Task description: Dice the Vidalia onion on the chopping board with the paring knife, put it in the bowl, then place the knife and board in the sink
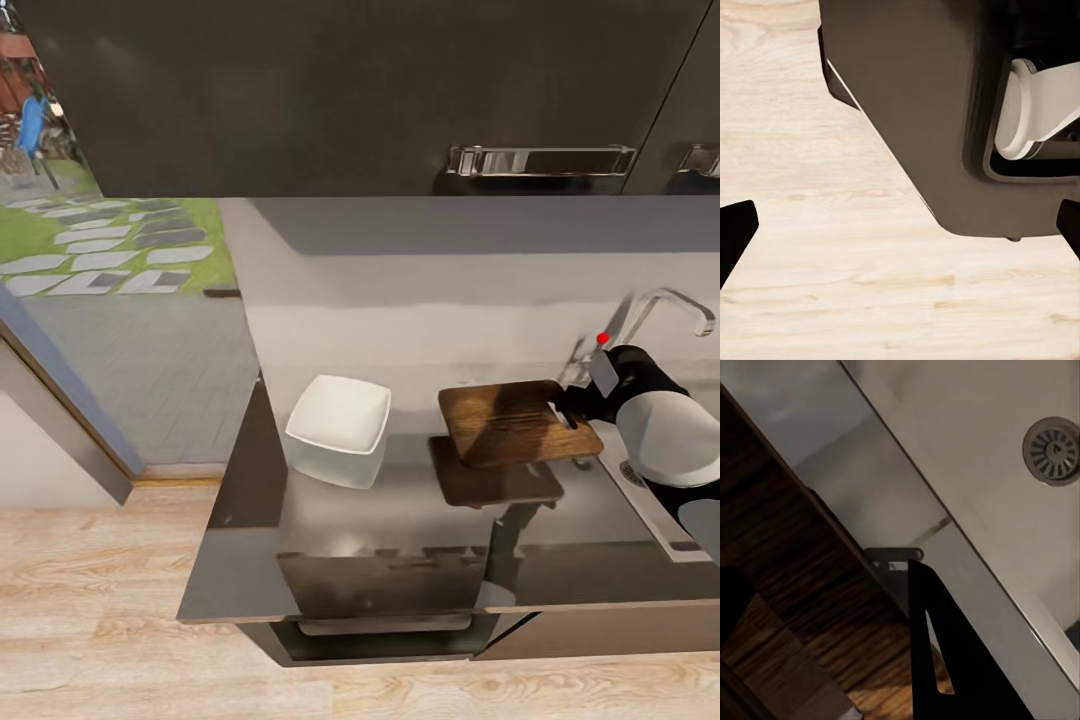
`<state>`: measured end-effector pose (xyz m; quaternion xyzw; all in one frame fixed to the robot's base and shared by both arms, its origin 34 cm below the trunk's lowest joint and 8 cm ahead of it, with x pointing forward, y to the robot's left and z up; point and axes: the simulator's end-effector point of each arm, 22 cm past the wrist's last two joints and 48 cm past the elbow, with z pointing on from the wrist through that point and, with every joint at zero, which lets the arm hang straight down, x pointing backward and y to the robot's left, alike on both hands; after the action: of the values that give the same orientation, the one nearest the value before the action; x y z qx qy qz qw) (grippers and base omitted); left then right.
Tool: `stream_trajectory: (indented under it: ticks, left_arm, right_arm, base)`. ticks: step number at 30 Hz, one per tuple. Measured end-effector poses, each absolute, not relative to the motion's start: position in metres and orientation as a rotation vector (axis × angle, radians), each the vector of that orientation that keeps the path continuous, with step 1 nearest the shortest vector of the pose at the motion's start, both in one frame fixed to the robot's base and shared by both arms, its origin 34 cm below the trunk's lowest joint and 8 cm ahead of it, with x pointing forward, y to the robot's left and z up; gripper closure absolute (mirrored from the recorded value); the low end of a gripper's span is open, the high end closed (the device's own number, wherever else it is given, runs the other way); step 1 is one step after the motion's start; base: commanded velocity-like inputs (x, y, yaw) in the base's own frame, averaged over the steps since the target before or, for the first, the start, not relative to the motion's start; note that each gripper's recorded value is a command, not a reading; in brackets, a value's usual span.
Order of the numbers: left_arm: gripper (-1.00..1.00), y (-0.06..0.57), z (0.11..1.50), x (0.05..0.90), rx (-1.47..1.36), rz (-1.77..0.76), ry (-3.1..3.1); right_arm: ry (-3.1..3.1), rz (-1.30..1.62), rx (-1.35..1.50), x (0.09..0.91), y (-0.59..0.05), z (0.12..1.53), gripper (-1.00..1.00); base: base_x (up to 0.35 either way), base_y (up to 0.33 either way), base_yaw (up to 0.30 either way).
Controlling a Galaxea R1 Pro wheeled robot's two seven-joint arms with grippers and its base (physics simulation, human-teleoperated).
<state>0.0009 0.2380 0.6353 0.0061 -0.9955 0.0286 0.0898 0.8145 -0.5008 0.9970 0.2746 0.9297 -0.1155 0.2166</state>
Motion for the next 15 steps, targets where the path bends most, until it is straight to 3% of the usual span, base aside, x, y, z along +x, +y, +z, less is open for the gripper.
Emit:
stream_trajectory:
  ticks: [3,10,15]
  left_arm:
    - [-1.00,0.238,0.635,0.001,0.018,0.086,-2.960]
    - [-1.00,0.237,0.635,0.001,0.016,0.087,-2.960]
    - [-1.00,0.237,0.635,0.001,0.016,0.087,-2.959]
  right_arm:
    - [2.575,-0.345,0.771,0.812,-0.506,0.997,1.00]
    - [2.581,-0.429,0.793,0.803,-0.515,0.998,1.00]
    - [2.585,-0.429,0.792,0.803,-0.513,0.996,1.00]
  base:
    - [-0.048,0.000,0.000]
    - [-0.208,0.000,0.000]
    - [-0.047,0.000,0.000]
